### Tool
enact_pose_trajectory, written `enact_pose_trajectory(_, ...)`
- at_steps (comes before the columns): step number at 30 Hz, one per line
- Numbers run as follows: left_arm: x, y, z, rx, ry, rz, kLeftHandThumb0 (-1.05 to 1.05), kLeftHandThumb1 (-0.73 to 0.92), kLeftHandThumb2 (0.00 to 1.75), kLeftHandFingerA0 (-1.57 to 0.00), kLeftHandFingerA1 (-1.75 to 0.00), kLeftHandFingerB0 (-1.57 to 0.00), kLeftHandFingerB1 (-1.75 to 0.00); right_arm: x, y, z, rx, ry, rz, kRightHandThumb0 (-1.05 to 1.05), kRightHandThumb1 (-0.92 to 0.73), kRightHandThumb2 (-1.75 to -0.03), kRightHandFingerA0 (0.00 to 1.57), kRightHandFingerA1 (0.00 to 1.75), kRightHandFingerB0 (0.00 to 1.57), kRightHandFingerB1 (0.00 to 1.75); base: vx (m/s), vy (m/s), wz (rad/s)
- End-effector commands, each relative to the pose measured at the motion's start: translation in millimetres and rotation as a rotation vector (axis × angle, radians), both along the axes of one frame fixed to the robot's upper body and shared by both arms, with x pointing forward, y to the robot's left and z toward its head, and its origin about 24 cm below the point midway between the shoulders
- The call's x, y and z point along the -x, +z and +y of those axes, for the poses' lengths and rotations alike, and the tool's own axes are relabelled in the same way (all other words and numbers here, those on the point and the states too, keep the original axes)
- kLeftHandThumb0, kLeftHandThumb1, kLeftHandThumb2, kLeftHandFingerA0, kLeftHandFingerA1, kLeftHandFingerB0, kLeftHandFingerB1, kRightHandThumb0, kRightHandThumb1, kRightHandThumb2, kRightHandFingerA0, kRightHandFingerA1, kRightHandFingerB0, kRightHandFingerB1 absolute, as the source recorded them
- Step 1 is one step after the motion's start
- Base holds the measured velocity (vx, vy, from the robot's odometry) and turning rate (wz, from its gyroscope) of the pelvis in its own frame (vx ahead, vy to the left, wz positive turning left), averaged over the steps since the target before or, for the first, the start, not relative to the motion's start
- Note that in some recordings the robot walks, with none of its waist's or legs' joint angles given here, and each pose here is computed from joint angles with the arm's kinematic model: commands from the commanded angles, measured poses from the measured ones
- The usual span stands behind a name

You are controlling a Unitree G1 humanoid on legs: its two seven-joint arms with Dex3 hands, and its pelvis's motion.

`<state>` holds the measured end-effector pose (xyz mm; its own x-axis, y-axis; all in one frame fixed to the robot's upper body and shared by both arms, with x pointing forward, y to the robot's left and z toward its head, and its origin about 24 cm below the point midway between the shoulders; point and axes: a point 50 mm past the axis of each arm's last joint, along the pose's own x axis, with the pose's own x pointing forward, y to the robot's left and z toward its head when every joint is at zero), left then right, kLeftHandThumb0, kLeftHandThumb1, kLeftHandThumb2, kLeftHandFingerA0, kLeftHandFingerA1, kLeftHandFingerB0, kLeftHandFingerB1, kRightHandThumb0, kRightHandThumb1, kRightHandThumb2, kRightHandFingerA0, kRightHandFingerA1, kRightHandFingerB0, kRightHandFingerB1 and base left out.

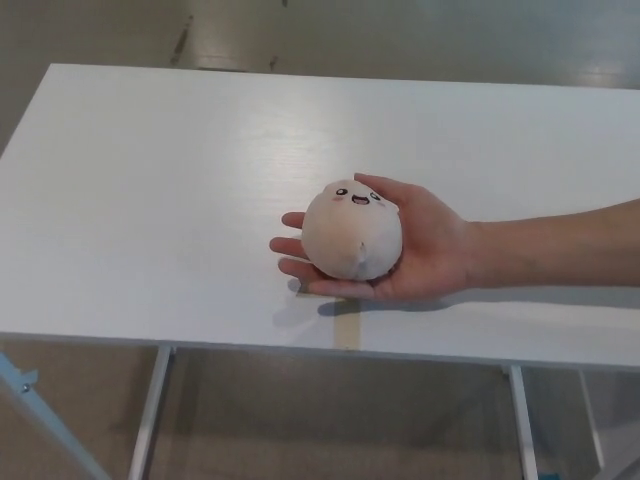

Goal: Use the left hand to take the pink dumpling toy on a person's hand and put it on the desk.

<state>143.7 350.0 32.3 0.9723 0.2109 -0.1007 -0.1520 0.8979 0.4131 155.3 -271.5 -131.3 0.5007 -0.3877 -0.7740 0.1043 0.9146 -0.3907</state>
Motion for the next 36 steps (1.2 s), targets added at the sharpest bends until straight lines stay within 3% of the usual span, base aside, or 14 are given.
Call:
enact_pose_trajectory(1,-3.7,199.9,-60.1,-0.145,-0.416,-0.948,-0.61,0.39,0.7,-0.35,-0.43,-0.24,-0.38,-3.4,8.0,-18.3,0.027,0.026,0.012,-0.23,-0.69,-0.6,0.68,0.46,0.54,0.42,0.0,0.0,0.0)
enact_pose_trajectory(11,-84.2,246.2,-141.2,-0.185,-0.746,-0.836,-0.59,0.39,0.7,-0.31,-0.44,-0.21,-0.38,-5.0,9.1,-19.4,0.026,0.018,0.006,-0.23,-0.69,-0.6,0.67,0.46,0.54,0.41,0.0,0.0,0.01)
enact_pose_trajectory(17,-126.8,246.3,-203.2,-0.444,-0.848,-0.789,-0.65,0.41,0.72,-0.37,-0.45,-0.22,-0.38,-4.8,9.2,-19.8,0.024,0.001,-0.001,-0.23,-0.7,-0.61,0.67,0.46,0.54,0.41,0.0,0.0,0.0)
enact_pose_trajectory(21,-157.1,228.1,-248.1,-0.684,-0.916,-0.719,-0.67,0.41,0.73,-0.31,-0.44,-0.2,-0.38,-5.8,10.0,-20.8,0.024,-0.01,-0.003,-0.23,-0.7,-0.61,0.66,0.46,0.54,0.41,0.0,0.0,0.0)
enact_pose_trajectory(26,-175.9,214.6,-268.5,-0.836,-0.938,-0.634,-0.67,0.42,0.73,-0.3,-0.44,-0.18,-0.37,-8.1,9.9,-18.3,0.018,-0.011,-0.011,-0.23,-0.7,-0.61,0.66,0.46,0.54,0.41,0.0,0.0,0.0)
enact_pose_trajectory(36,-204.5,195.7,-294.7,-0.919,-0.936,-0.481,-0.73,0.42,0.75,-0.23,-0.41,-0.16,-0.36,-9.8,10.6,-18.5,0.014,-0.002,-0.009,-0.23,-0.7,-0.61,0.65,0.45,0.56,0.42,0.0,0.0,0.0)
